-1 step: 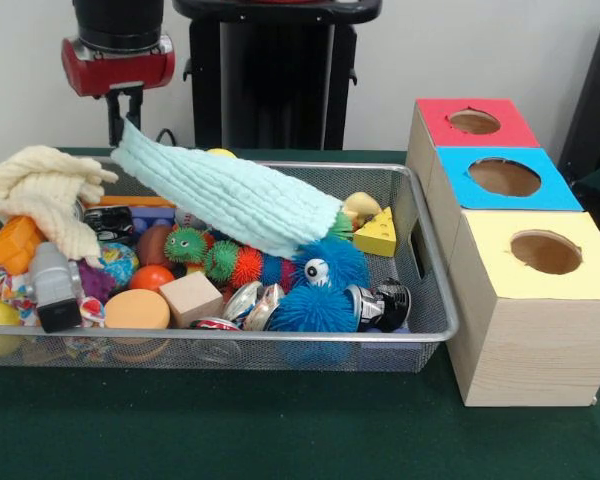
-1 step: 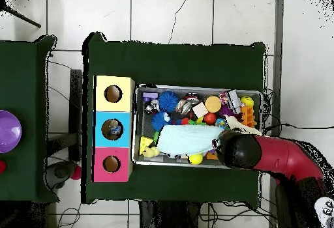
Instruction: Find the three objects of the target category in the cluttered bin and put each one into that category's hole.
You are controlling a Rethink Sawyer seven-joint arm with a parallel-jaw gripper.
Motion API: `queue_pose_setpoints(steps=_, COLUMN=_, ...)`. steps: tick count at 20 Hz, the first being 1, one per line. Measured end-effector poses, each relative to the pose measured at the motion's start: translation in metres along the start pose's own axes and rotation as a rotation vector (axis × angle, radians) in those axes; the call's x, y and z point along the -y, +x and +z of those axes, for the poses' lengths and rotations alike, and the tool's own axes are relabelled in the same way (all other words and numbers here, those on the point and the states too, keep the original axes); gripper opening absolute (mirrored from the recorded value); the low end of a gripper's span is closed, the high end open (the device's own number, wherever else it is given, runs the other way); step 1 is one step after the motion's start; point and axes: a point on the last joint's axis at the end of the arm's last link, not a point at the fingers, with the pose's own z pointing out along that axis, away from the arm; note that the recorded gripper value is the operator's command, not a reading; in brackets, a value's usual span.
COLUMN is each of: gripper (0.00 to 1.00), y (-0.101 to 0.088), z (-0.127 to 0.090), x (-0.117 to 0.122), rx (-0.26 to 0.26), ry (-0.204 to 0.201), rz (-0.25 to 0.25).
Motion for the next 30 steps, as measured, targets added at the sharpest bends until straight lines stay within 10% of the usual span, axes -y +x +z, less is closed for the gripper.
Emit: queue_pose_setpoints(steps=30, gripper=0.0, y=0.004, z=-0.079, x=0.091, rx=-0.012, ry=0.097, rz=0.022)
